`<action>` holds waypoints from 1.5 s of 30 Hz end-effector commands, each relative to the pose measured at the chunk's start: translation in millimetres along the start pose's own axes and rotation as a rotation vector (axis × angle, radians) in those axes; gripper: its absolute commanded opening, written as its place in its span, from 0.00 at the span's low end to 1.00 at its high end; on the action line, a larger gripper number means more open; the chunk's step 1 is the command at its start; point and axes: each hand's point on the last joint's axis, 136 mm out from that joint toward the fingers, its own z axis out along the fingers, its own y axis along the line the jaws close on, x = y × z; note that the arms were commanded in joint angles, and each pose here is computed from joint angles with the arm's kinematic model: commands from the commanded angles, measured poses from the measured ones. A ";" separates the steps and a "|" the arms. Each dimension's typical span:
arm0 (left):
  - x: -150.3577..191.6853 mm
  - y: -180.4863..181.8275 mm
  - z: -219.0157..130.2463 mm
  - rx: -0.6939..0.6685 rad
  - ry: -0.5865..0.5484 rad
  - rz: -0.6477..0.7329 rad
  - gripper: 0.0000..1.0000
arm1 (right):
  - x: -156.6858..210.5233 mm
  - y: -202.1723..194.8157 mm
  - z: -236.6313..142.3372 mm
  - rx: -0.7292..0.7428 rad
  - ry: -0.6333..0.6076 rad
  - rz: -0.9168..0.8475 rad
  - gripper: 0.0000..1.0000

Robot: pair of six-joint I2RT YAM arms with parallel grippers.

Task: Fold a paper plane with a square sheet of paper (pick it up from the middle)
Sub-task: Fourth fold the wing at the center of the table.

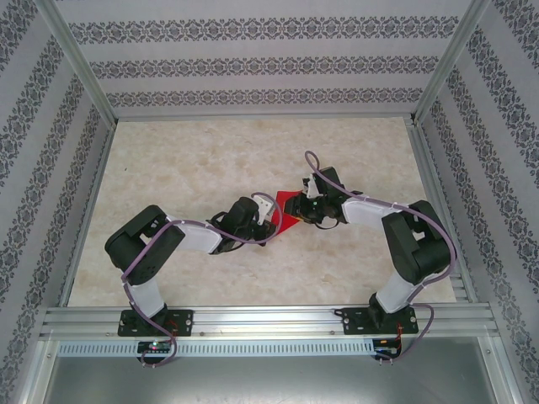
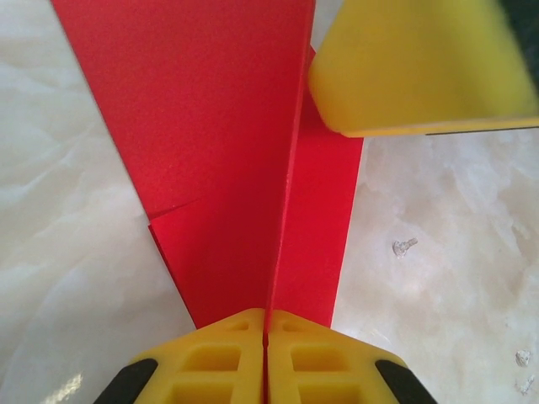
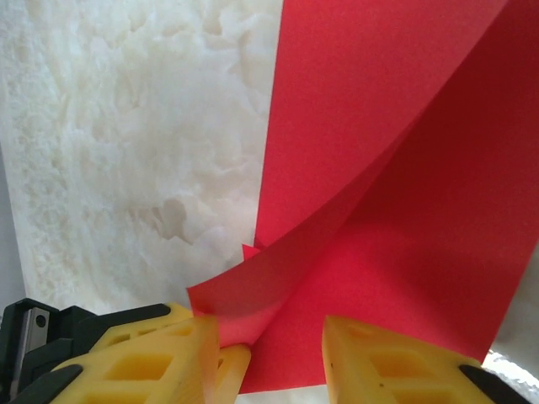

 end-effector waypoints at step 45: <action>-26.3 1.3 12.8 0.056 -0.026 -0.239 0.15 | -10.3 14.7 15.2 -0.047 0.011 -0.082 0.46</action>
